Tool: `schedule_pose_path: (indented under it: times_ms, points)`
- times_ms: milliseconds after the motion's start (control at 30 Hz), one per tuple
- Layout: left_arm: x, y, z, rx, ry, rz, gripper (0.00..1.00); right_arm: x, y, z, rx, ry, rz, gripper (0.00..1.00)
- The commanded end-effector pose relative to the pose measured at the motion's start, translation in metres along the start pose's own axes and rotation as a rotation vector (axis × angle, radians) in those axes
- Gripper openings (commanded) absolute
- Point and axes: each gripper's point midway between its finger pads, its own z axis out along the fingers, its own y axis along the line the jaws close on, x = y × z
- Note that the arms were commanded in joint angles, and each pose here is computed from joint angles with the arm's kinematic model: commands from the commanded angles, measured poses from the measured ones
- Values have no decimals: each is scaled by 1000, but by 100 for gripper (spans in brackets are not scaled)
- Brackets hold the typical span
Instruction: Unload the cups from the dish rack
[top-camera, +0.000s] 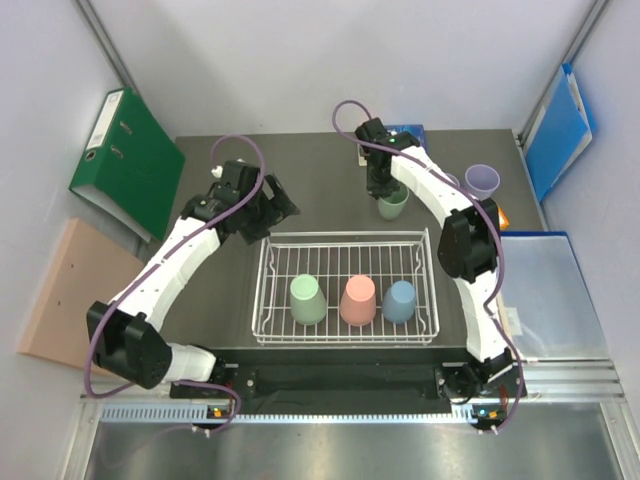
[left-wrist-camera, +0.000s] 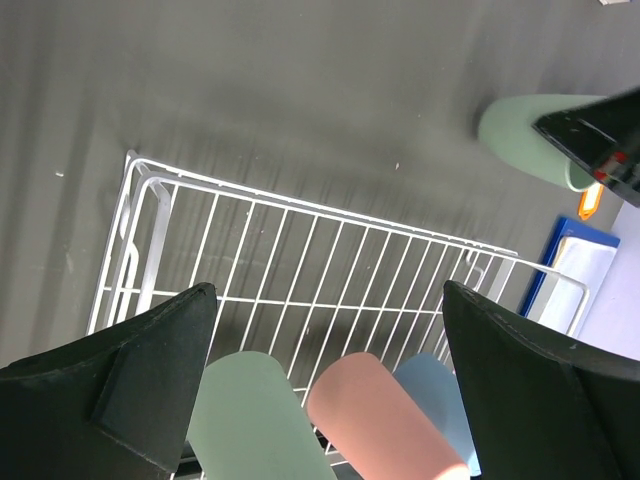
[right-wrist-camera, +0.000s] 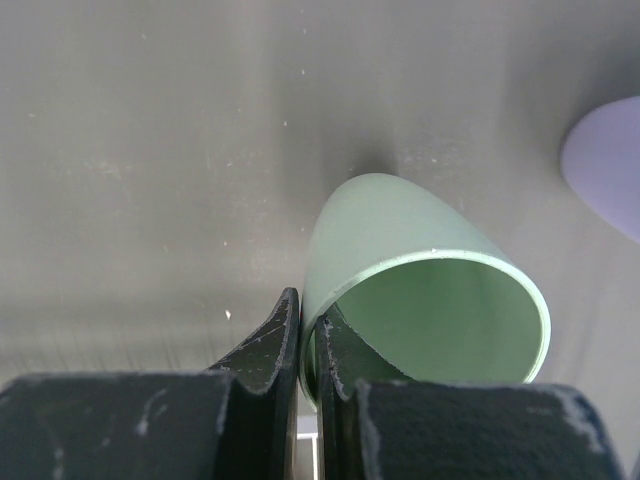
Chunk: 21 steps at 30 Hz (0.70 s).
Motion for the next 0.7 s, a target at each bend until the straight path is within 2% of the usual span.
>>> schedule_pose_path:
  times_ms: [0, 667]
  points:
    - [0, -1, 3, 6, 4, 18, 99, -16, 9, -2, -36, -42, 15, 0]
    - [5, 6, 12, -18, 28, 30, 99, -22, 27, 19, -95, -27, 31, 0]
